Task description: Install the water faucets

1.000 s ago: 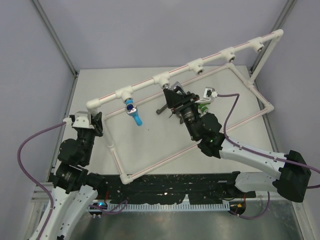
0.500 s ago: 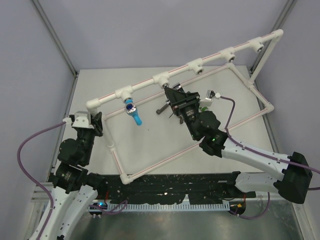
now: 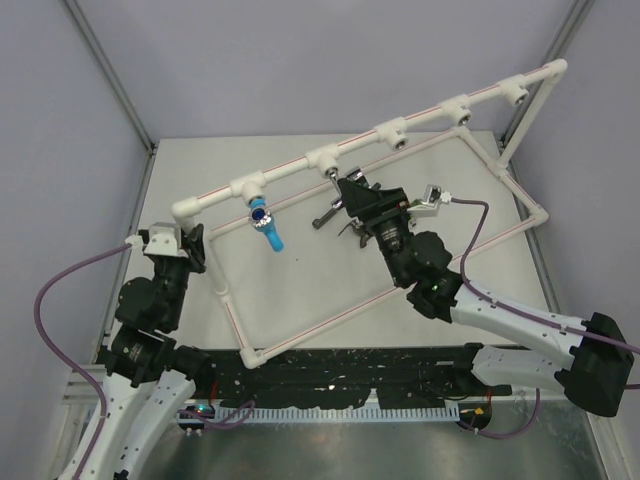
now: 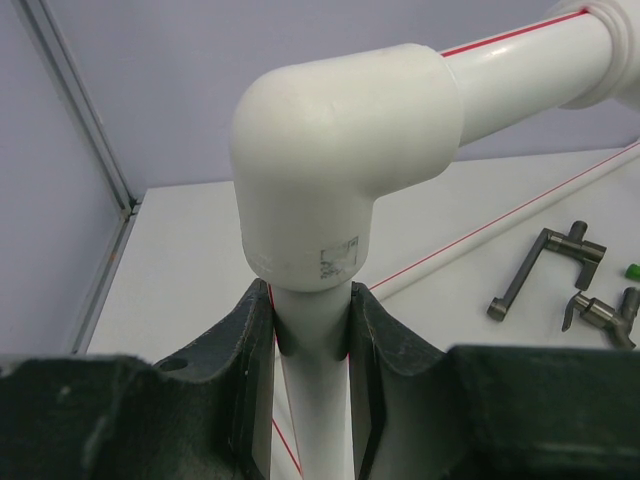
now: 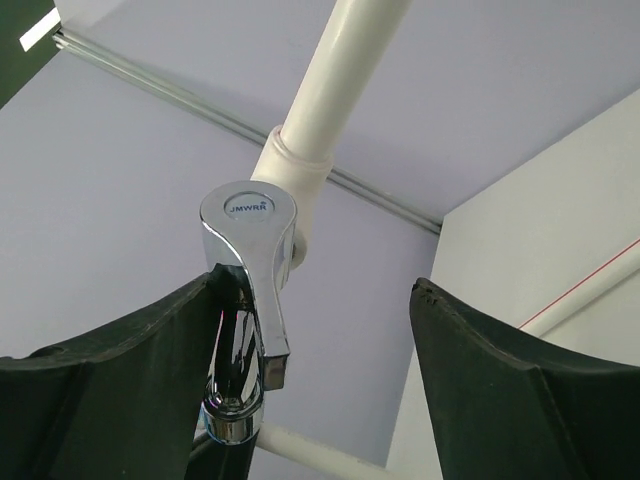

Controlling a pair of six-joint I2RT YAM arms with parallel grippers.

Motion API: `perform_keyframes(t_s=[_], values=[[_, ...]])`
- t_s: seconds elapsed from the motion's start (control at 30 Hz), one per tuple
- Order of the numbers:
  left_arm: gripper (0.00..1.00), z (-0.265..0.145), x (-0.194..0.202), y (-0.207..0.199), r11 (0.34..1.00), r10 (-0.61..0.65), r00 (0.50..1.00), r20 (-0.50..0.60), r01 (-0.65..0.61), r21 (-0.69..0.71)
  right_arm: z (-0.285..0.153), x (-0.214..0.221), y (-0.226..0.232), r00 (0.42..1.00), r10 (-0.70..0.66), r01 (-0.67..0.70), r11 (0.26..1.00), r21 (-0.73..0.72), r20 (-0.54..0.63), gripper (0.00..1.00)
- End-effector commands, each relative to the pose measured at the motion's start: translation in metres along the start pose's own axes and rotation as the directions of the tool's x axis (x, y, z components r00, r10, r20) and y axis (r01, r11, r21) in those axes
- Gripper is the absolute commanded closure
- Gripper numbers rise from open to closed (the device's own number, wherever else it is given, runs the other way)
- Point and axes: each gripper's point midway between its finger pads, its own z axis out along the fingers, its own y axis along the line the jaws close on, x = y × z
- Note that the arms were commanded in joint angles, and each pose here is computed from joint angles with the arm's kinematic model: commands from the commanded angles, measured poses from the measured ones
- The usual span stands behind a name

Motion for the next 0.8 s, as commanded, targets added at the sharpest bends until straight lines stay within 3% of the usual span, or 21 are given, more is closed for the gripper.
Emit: perform_keyframes(t_s=[0.0, 0.2, 0.3, 0.37, 0.4, 0.43, 0.47, 0.5, 0.53, 0.57, 0.6, 0.73, 0.77], values=[[1.00, -0.002, 0.016, 0.008, 0.998, 0.057, 0.996, -0.062, -0.059, -0.032, -0.006, -0.047, 0.021, 0.981, -0.119, 0.131, 0.989, -0.074, 0.155, 0.20], [1.00, -0.001, 0.017, 0.009, 0.997, 0.062, 0.996, -0.070, -0.065, -0.037, -0.021, -0.065, 0.027, 0.906, -0.378, 0.398, 0.914, -0.079, 0.191, 0.18], [1.00, -0.001, 0.018, 0.009, 0.997, 0.064, 0.995, -0.073, -0.067, -0.035, -0.031, -0.073, 0.030, 0.746, -0.638, 0.661, 0.746, -0.086, 0.193, 0.18], [1.00, -0.001, 0.018, 0.009, 0.997, 0.065, 0.995, -0.074, -0.067, -0.034, -0.037, -0.076, 0.040, 0.557, -0.806, 0.830, 0.544, -0.122, 0.197, 0.19], [1.00, -0.001, 0.019, 0.009, 0.997, 0.064, 0.995, -0.077, -0.067, -0.033, -0.038, -0.078, 0.041, 0.400, -0.893, 0.916, 0.381, -0.123, 0.207, 0.19], [1.00, -0.001, 0.018, 0.008, 0.997, 0.064, 0.995, -0.077, -0.066, -0.031, -0.041, -0.074, 0.049, 0.313, -0.926, 0.945, 0.280, -0.171, 0.212, 0.20], [1.00, -0.001, 0.018, 0.007, 0.998, 0.062, 0.995, -0.075, -0.064, -0.027, -0.042, -0.069, 0.044, 0.132, -0.969, 0.976, 0.091, -0.197, 0.209, 0.20], [1.00, -0.001, 0.018, 0.007, 0.998, 0.064, 0.995, -0.075, -0.066, -0.025, -0.045, -0.066, 0.060, 0.075, -0.964, 0.967, 0.008, -0.254, 0.254, 0.20], [1.00, 0.000, 0.019, 0.007, 0.998, 0.063, 0.995, -0.078, -0.065, -0.026, -0.046, -0.068, 0.062, -0.086, -0.959, 0.952, -0.159, -0.261, 0.271, 0.21], [1.00, -0.001, 0.019, 0.007, 0.998, 0.063, 0.995, -0.077, -0.065, -0.025, -0.048, -0.058, 0.066, -0.137, -0.942, 0.920, -0.235, -0.313, 0.306, 0.21], [1.00, 0.000, 0.019, 0.007, 0.998, 0.063, 0.995, -0.079, -0.065, -0.025, -0.048, -0.058, 0.069, -0.242, -0.912, 0.881, -0.350, -0.318, 0.331, 0.22], [1.00, 0.000, 0.020, 0.007, 0.997, 0.065, 0.994, -0.083, -0.067, -0.024, -0.049, -0.046, 0.084, -0.387, -0.806, 0.758, -0.555, -0.342, 0.448, 0.24], [1.00, 0.000, 0.020, 0.007, 0.998, 0.063, 0.995, -0.082, -0.065, -0.024, -0.049, -0.044, 0.080, -0.412, -0.797, 0.732, -0.578, -0.361, 0.441, 0.25]])
